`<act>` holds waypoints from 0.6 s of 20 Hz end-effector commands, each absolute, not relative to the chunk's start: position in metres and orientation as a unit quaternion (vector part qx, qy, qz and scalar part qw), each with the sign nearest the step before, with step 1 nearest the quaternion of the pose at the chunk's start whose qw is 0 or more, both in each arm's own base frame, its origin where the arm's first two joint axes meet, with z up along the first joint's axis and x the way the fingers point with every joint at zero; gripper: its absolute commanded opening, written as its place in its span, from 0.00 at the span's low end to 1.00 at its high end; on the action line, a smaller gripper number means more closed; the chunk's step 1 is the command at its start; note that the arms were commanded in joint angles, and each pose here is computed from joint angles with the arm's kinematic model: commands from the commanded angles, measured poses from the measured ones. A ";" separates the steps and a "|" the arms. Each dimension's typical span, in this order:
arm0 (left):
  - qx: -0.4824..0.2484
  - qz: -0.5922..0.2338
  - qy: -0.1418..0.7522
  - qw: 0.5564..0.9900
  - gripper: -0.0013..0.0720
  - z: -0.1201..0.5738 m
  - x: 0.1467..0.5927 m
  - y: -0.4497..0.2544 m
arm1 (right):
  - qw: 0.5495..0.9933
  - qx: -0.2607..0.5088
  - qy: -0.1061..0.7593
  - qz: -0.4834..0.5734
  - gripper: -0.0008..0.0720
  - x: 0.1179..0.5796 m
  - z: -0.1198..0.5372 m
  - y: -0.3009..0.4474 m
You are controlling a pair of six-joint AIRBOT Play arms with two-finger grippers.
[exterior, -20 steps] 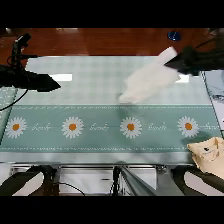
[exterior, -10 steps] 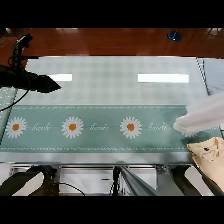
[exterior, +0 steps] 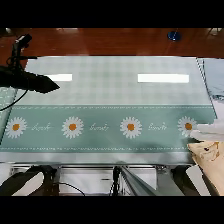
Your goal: Fold the shirts.
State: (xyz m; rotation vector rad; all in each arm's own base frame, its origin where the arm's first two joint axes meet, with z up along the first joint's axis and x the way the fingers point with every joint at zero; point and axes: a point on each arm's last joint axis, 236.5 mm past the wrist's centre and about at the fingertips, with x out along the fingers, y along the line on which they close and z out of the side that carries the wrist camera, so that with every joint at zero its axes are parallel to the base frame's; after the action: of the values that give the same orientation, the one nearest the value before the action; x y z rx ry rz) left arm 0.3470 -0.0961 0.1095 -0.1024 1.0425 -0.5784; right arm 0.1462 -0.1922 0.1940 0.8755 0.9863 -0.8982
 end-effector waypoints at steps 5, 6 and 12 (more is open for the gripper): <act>-0.077 -0.218 0.483 0.844 0.06 0.110 0.358 -0.049 | 0.528 0.344 0.602 -0.490 0.04 0.044 0.110 -0.196; -0.080 -0.211 0.482 0.847 0.06 0.110 0.359 -0.043 | 0.503 0.331 0.622 -0.500 0.04 0.029 0.103 -0.196; -0.094 -0.171 0.459 0.867 0.06 0.115 0.372 -0.015 | 0.379 0.347 0.701 -0.495 0.04 -0.039 0.057 -0.167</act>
State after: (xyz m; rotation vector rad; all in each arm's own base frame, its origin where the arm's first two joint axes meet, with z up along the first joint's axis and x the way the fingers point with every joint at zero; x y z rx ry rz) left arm 0.3659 -0.0289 0.1127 -0.1847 0.9889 -0.3994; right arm 0.0046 -0.1968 0.0722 0.8077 1.5855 -1.2403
